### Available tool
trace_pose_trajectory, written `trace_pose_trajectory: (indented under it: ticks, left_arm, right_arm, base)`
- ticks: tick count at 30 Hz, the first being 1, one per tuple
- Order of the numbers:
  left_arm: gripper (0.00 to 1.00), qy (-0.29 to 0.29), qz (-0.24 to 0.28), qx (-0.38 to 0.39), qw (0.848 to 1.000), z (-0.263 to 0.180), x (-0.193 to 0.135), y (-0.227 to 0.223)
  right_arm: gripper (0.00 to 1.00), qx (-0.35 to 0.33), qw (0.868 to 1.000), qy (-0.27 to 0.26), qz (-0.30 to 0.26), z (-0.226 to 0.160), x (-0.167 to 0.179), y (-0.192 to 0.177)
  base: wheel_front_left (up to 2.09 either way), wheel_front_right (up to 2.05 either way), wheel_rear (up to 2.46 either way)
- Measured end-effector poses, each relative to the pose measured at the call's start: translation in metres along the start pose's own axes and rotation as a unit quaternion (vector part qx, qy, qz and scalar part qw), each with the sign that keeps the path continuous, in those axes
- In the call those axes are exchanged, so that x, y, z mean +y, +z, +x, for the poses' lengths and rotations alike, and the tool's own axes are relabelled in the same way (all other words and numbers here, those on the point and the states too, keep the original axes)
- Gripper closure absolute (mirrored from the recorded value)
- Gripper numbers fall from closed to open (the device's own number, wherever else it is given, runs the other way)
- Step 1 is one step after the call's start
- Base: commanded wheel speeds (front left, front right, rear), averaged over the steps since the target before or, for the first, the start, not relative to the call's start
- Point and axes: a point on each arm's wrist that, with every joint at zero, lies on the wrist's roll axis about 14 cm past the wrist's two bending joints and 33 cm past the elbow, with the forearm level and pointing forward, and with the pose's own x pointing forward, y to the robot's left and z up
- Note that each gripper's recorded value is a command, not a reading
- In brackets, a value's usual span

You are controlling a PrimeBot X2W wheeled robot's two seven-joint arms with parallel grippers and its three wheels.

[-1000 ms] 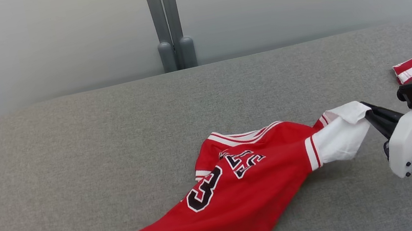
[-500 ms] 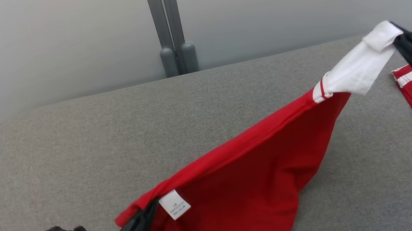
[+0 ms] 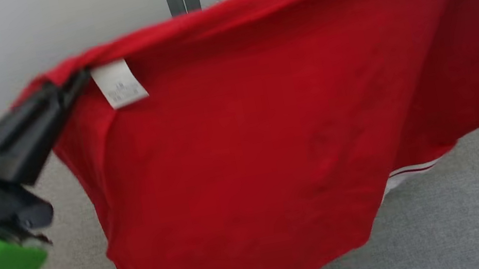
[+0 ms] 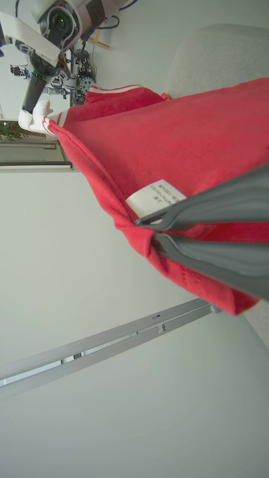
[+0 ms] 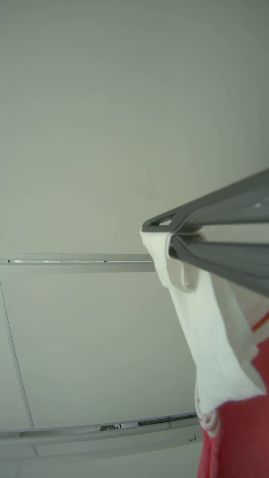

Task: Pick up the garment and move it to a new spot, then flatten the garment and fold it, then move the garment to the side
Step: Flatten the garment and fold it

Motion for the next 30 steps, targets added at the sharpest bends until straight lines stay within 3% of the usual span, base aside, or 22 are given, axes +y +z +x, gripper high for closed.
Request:
trace_pose_trajectory:
  ticks: [4,8,14,16,19,21,24,27,30]
  left_arm:
    - [1.00,0.027,-0.003,0.004,1.000,0.053,0.054,0.001]
    - [1.00,0.090,0.025,-0.015,0.995,0.114,0.121,0.004]
    - [1.00,0.168,0.093,-0.108,0.976,0.187,0.192,0.012]
    - [1.00,0.174,0.100,-0.107,0.974,0.205,0.205,-0.014]
    - [1.00,0.165,0.101,-0.049,0.980,0.221,0.214,-0.090]
    - [1.00,0.159,0.089,-0.002,0.983,0.221,0.215,-0.145]
    - [1.00,0.156,0.063,0.086,0.982,0.196,0.213,-0.240]
    - [1.00,0.136,0.025,0.155,0.978,0.162,0.187,-0.308]
    - [1.00,0.123,-0.014,0.209,0.970,0.119,0.159,-0.351]
  right_arm:
    - [1.00,-0.004,1.000,-0.019,0.016,0.051,-0.016,-0.011]
    - [1.00,-0.041,0.997,-0.051,0.050,0.114,-0.036,-0.021]
    - [1.00,-0.155,0.974,-0.107,0.129,0.182,-0.066,-0.029]
    - [1.00,-0.168,0.968,-0.108,0.154,0.198,-0.066,-0.048]
    - [1.00,-0.120,0.974,-0.103,0.162,0.209,-0.060,-0.115]
    - [1.00,-0.069,0.977,-0.105,0.174,0.200,-0.056,-0.176]
    - [1.00,0.017,0.968,-0.126,0.217,0.151,-0.052,-0.275]
    - [1.00,0.084,0.956,-0.150,0.238,0.084,-0.047,-0.335]
    - [1.00,0.125,0.942,-0.184,0.250,0.015,-0.046,-0.361]
  base:
    - [0.00,0.00,0.00]
    - [0.00,0.00,0.00]
    - [0.00,0.00,0.00]
    - [0.00,0.00,0.00]
    - [0.00,0.00,0.00]
    - [0.00,0.00,0.00]
    - [0.00,0.00,0.00]
    - [0.00,0.00,0.00]
    - [0.00,0.00,0.00]
